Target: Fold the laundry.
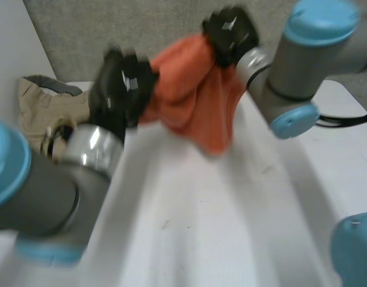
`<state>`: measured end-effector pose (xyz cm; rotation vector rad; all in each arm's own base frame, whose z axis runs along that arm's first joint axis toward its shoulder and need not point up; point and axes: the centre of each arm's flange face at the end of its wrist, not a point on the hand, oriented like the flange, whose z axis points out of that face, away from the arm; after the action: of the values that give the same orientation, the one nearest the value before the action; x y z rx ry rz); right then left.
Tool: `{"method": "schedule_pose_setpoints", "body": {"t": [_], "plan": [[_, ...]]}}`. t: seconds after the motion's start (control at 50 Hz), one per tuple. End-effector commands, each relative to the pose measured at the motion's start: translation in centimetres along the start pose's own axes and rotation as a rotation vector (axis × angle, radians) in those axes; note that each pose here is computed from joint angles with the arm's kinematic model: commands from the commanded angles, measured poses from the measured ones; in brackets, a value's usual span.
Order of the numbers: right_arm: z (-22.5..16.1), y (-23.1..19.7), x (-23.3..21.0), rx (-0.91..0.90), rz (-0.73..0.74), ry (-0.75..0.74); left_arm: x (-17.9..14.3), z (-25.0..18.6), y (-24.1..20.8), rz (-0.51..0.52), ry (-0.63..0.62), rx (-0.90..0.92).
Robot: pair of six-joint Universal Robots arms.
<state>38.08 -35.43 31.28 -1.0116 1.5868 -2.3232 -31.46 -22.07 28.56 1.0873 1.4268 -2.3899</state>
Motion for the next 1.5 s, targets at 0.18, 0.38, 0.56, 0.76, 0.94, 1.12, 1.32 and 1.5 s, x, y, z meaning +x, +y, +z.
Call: {"method": "schedule_pose_setpoints", "body": {"t": [0.18, 0.38, 0.56, 0.76, 0.94, 1.12, 1.32, 1.5], "plan": [[-5.5, 0.2, 3.2, -0.081, -0.050, -0.024, 1.3, 4.5, 0.0, 0.074, -0.141, 0.150], [-11.5, 7.3, -2.1, -0.392, -0.207, -0.353, 10.0, -3.4, 2.8, -0.007, 0.169, 0.022], [-13.0, 10.3, -2.0, -0.541, -0.215, -0.339, 12.3, -8.5, 0.9, -0.054, 0.344, -0.004], [-14.3, 10.2, 0.1, -0.621, -0.141, -0.272, 8.3, -8.2, 1.1, -0.071, 0.327, -0.106], [-14.9, 7.7, 3.7, -0.640, 0.042, -0.156, 2.2, -5.2, 2.5, -0.301, 0.148, -0.182], [-15.4, 7.2, 5.9, -0.644, 0.120, -0.095, 0.3, -4.1, 5.6, -0.431, 0.297, -0.224], [-15.4, 7.2, 6.2, -0.665, 0.064, -0.166, 1.0, -2.8, 10.9, -0.510, 0.478, -0.291], [-14.9, 9.5, 4.9, -0.719, -0.029, -0.274, 3.4, -3.4, 12.4, -0.483, 0.588, -0.321]]}}
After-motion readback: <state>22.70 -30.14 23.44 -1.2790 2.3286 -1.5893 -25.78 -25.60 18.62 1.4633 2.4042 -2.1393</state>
